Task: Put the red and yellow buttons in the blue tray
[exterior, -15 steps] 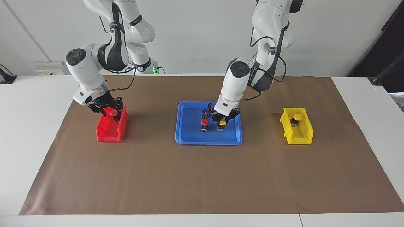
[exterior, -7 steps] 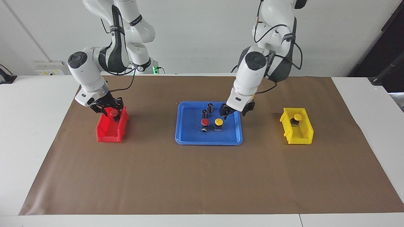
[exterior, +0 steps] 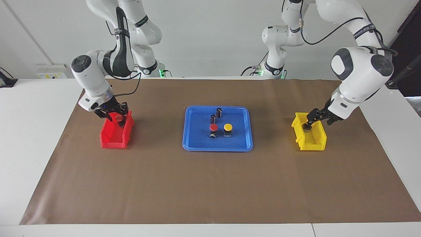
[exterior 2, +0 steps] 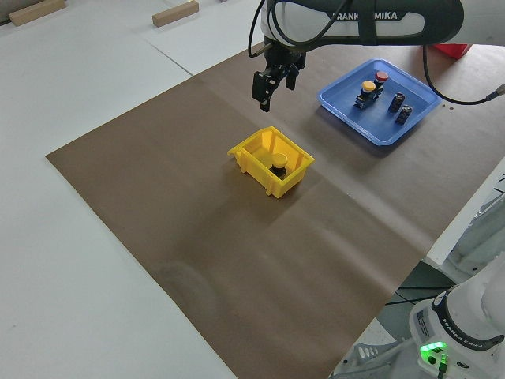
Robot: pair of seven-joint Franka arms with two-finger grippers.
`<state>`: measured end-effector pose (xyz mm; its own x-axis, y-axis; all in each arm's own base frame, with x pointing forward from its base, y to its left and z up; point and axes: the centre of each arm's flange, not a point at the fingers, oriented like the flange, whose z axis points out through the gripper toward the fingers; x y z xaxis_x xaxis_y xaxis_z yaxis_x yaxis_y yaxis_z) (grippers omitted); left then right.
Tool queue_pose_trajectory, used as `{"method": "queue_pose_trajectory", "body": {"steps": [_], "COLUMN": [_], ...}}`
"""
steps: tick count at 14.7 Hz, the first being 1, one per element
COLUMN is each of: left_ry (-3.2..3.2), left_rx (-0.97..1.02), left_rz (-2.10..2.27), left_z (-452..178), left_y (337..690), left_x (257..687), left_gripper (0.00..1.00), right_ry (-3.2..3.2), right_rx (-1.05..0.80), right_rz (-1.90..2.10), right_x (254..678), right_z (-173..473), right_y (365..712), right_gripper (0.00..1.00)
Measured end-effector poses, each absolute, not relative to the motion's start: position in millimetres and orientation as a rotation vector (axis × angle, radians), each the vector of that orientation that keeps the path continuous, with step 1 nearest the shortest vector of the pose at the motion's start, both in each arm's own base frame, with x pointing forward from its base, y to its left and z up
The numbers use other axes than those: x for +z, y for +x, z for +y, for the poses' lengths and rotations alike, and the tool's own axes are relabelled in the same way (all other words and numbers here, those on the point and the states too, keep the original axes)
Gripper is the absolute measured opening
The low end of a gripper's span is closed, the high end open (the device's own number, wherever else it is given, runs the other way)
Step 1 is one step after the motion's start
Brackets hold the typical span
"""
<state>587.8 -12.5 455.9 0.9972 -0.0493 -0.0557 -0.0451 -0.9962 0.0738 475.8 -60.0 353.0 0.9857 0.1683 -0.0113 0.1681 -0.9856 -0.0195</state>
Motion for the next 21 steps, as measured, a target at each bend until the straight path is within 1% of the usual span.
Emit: {"method": "queue_pose_trajectory", "body": {"steps": [1,2,3,4,5,6,7,9,11,13,15,17,18,21], "left_ry": [3.066,3.065,3.063,3.067,3.08,3.093,3.099,3.101,3.101,3.1,3.099,3.099,3.1,3.101], "left_rx": [-0.092,-0.095,-0.106,-0.116,-0.111,-0.096,-0.073,-0.041,-0.042,-0.044,-0.038,-0.019,-0.011,0.005], "left_rz": [-0.081,-0.085,-0.093,-0.104,-0.117,-0.125,-0.128,-0.119,-0.109,-0.104,-0.102,-0.101,-0.1,-0.098], "left_z": [-8.6,-9.6,-12.3,-14.2,-13.5,-11.9,-10.7,-6.1,-0.8,1.3,1.5,1.7,1.9,2.1], "left_y": [585.0,581.7,577.6,572.7,567.8,563.2,558.5,549.5,541.8,535.0,528.3,521.9,519.6,515.1], "left_x": [450.1,443.8,437.7,431.9,426.2,420.5,415.1,405.8,399.5,393.7,387.6,379.8,376.0,365.6], "left_gripper": [0.88,0.88,0.82,0.67,0.65,0.66,0.66,0.66,0.67,0.67,0.67,0.67,0.67,0.67], "right_ry": [-3.111,-3.112,-3.113,-3.114,-3.115,-3.114,-3.115,-3.116,-3.121,-3.122,-3.116,-3.127,-3.137,-3.158], "right_rx": [0.024,0.021,0.015,0.006,0.005,0.006,0.005,-0.004,0.024,0.102,0.154,0.174,0.163,0.042], "right_rz": [-0.264,-0.263,-0.263,-0.263,-0.263,-0.263,-0.264,-0.267,-0.286,-0.309,-0.34,-0.312,-0.281,-0.161], "right_x": [350.8,347.8,344.3,341.2,338.9,338.2,338.4,342.1,357.5,397.0,447.9,483.2,492.8,493.1], "right_z": [-59.8,-59.6,-59.4,-59.3,-59.1,-59.1,-59.0,-58.7,-59.0,-59.3,-45.1,-9.8,18.3,133.1], "right_y": [474.4,472.7,470.9,469.2,467.7,467.1,467.1,469.4,478.2,498.9,526.8,549.7,559.7,573.0], "right_gripper": [0.67,0.67,0.66,0.65,0.54,0.43,0.41,0.41,0.41,0.41,0.41,0.41,0.41,0.41]}}
